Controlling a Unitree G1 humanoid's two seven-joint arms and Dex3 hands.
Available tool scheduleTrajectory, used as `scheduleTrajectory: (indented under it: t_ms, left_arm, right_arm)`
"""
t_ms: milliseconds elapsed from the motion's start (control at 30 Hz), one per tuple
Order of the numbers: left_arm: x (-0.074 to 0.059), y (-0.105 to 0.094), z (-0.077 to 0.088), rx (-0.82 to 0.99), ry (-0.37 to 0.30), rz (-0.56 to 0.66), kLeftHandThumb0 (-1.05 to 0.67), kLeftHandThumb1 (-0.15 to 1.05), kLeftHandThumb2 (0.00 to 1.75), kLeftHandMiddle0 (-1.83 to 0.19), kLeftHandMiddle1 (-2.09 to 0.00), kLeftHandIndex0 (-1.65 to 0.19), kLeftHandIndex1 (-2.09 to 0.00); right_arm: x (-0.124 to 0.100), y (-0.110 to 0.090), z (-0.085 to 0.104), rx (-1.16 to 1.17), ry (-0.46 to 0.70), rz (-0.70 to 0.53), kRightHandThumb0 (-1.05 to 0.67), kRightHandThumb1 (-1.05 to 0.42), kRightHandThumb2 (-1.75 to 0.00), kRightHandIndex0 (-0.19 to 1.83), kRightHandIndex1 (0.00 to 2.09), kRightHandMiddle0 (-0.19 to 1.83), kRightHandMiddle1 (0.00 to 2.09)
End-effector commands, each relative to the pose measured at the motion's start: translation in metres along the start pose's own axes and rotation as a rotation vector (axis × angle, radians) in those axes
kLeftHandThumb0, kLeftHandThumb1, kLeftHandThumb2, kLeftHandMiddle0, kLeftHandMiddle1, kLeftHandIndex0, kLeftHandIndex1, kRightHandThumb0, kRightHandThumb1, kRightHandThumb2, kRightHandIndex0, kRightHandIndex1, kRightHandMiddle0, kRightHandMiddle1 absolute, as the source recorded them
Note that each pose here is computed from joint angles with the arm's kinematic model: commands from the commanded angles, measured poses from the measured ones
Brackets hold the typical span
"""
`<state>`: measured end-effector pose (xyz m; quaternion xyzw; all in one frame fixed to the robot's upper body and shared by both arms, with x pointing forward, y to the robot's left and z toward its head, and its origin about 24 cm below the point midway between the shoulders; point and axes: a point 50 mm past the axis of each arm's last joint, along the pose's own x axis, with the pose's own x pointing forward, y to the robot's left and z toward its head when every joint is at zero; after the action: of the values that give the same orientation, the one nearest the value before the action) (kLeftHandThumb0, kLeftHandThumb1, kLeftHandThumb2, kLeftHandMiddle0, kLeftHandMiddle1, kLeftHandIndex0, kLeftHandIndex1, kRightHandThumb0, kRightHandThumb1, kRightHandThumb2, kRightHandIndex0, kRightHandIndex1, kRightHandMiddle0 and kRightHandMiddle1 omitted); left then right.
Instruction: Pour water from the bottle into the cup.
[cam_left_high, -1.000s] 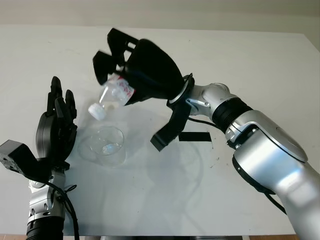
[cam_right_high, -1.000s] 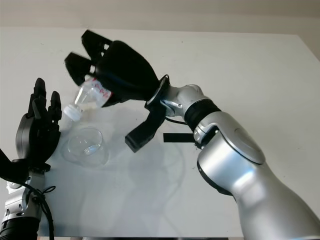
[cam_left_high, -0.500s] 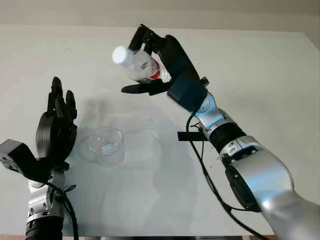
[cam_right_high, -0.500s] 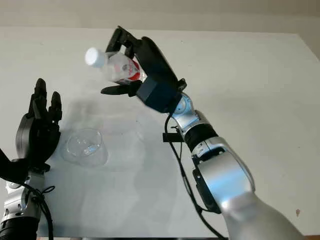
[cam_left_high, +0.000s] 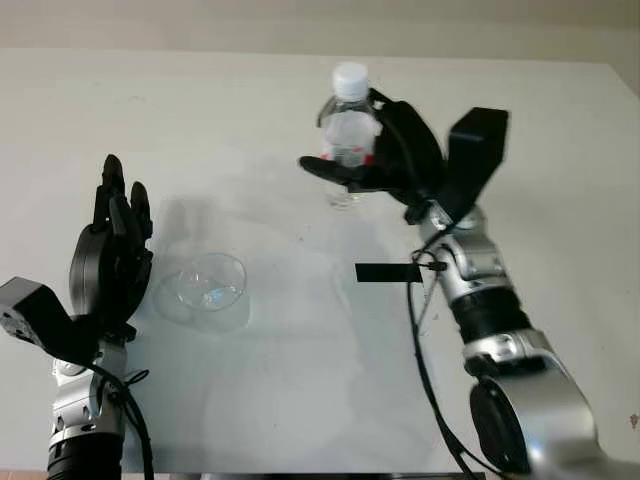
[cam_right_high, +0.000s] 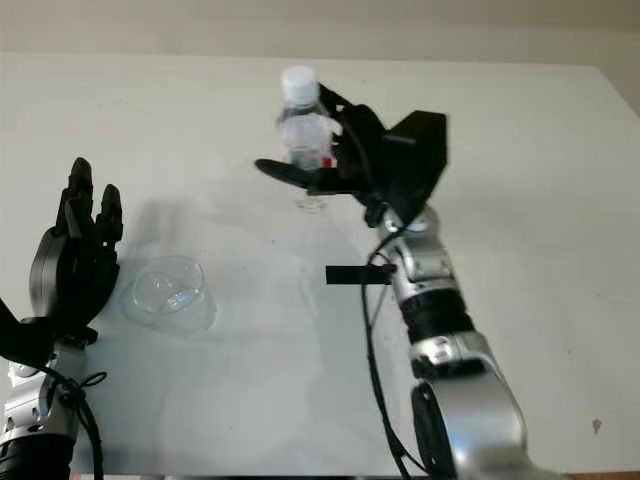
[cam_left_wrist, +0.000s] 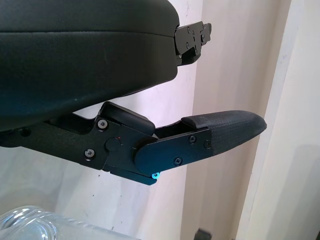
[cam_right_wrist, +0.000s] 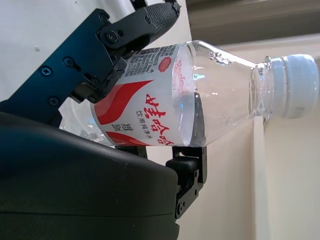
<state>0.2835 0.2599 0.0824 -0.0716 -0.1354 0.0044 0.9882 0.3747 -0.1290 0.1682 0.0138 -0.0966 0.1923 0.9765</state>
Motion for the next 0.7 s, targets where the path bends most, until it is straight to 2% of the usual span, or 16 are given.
scheduleTrajectory:
  t_ms: [0,200,367,533,667]
  left_arm:
    - [-0.009,0.003,-0.012,-0.012,0.056,0.014,-0.82,1.05,0.70,0.19,0.00,0.19,0.00]
    - [-0.007,0.002,-0.012,-0.016,0.057,0.009,-0.83,1.05,0.70,0.19,0.00,0.19,0.00]
    - [-0.008,0.001,-0.011,-0.014,0.060,0.007,-0.83,1.05,0.70,0.19,0.00,0.19,0.00]
    - [-0.009,0.001,-0.012,-0.019,0.063,0.004,-0.83,1.05,0.71,0.19,0.00,0.19,0.00]
    - [-0.009,0.001,-0.012,-0.016,0.065,0.008,-0.84,1.05,0.71,0.19,0.00,0.19,0.00]
  right_arm:
    - [-0.008,-0.006,0.005,0.004,-0.004,-0.028,-0.32,-1.05,-0.46,1.37,2.09,0.98,2.09]
    - [-0.029,-0.015,0.002,-0.023,0.031,-0.075,-0.32,-1.05,-0.46,1.38,2.09,0.96,2.09]
    - [-0.046,-0.015,0.000,-0.046,0.037,-0.073,-0.34,-1.05,-0.47,1.28,2.09,0.88,2.09]
    - [-0.057,-0.014,-0.007,-0.030,0.051,-0.078,-0.35,-1.05,-0.48,1.26,2.09,0.86,2.09]
    - [-0.063,-0.013,-0.021,-0.001,0.104,-0.102,-0.37,-1.05,-0.47,1.24,2.09,0.82,2.09]
